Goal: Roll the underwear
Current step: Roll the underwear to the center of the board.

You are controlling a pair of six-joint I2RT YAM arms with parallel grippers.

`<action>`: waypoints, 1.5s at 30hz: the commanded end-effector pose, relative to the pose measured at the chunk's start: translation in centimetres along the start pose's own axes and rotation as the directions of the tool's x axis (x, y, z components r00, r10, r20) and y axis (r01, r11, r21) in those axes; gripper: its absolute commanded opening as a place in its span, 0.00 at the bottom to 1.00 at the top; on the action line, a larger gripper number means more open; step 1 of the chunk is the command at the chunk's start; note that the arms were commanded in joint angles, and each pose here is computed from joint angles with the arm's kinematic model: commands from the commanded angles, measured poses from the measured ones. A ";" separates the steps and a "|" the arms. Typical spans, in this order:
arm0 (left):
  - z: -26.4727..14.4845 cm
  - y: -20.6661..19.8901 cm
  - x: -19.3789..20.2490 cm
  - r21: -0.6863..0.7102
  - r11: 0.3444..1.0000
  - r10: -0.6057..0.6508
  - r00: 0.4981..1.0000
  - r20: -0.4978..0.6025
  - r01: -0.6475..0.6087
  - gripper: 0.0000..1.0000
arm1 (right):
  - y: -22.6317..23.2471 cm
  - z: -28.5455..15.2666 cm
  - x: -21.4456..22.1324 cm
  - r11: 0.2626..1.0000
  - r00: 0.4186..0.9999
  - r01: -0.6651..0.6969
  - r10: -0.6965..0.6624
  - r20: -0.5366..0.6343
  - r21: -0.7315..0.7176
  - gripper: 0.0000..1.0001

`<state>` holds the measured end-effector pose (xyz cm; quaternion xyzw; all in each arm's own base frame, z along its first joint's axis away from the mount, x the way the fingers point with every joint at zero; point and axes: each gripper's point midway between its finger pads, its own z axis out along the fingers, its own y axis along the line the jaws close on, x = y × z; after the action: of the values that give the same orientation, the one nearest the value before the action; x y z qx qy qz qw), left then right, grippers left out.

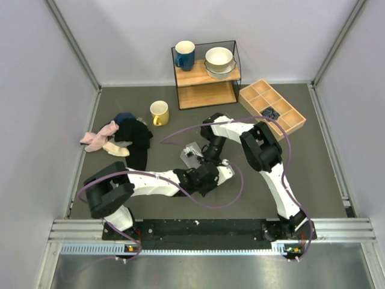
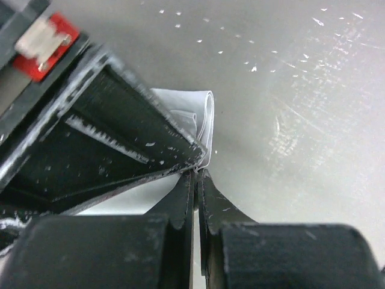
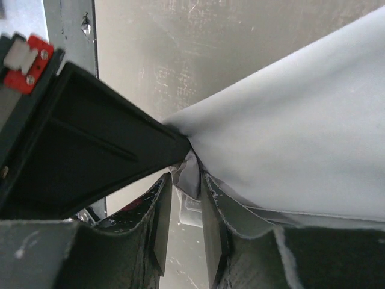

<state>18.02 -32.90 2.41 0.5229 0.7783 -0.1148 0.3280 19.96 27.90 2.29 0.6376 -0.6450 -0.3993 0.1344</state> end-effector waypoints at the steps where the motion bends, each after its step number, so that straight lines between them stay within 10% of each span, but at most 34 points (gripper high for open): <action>1: -1.5 -0.7 0.5 0.100 0.975 -0.201 0.979 0.034 0.197 0.00 | 1.5 -2.4 -0.2 0.999 0.999 0.041 -0.041 0.008 0.022 0.30; 28: -2.5 3.5 3.7 0.315 0.653 -0.732 0.680 0.034 0.688 0.00 | 3.8 -9.3 -1.7 0.918 0.902 0.263 -0.343 0.260 0.298 0.35; 36: -1.3 4.8 5.5 0.304 0.502 -0.823 0.555 -0.118 0.809 0.00 | 6.5 -7.0 -2.5 0.630 0.626 0.610 -0.755 0.195 0.481 0.40; 45: -0.9 5.3 6.6 0.288 0.455 -0.845 0.511 -0.160 0.843 0.00 | 3.2 -3.3 -5.5 0.425 0.589 0.701 -0.798 -0.129 0.572 0.40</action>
<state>20.71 -27.06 2.18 0.1397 0.8757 -0.4360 0.1537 17.47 27.81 7.69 0.8096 -0.4198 -0.3400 -0.2295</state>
